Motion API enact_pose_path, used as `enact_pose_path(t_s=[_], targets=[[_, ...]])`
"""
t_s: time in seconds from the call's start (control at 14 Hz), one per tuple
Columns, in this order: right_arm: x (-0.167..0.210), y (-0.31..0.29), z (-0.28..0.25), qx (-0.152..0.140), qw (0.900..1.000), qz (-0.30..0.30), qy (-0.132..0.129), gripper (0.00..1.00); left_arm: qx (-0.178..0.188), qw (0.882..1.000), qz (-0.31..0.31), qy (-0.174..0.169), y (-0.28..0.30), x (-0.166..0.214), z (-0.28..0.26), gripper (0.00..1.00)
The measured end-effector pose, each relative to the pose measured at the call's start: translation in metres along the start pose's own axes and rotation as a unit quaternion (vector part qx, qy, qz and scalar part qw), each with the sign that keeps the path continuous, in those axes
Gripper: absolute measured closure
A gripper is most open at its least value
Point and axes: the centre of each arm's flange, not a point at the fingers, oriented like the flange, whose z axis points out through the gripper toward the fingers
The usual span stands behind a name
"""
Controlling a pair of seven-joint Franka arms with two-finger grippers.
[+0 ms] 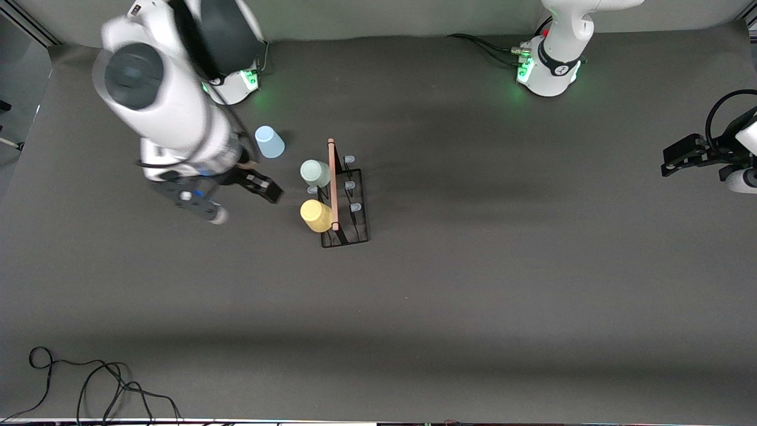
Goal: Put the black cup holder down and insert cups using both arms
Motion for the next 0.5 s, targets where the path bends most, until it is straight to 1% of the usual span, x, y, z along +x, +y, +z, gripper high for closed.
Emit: enact_pose_path(t_s=[0.21,0.36,0.5], targets=[[0.031,0.057,-0.032,0.016,0.998,-0.058,0.003,0.00,0.000,1.000,0.000,0.002,0.000,0.000,-0.001,0.00],[0.052,0.104,-0.044,0.016,0.995,-0.098,0.005,0.00,0.000,1.000,0.000,0.002,0.000,0.000,-0.002,0.00],[0.065,0.145,-0.051,0.015,0.990,-0.141,0.008,0.00,0.000,1.000,0.000,0.002,0.000,0.000,-0.002,0.00]])
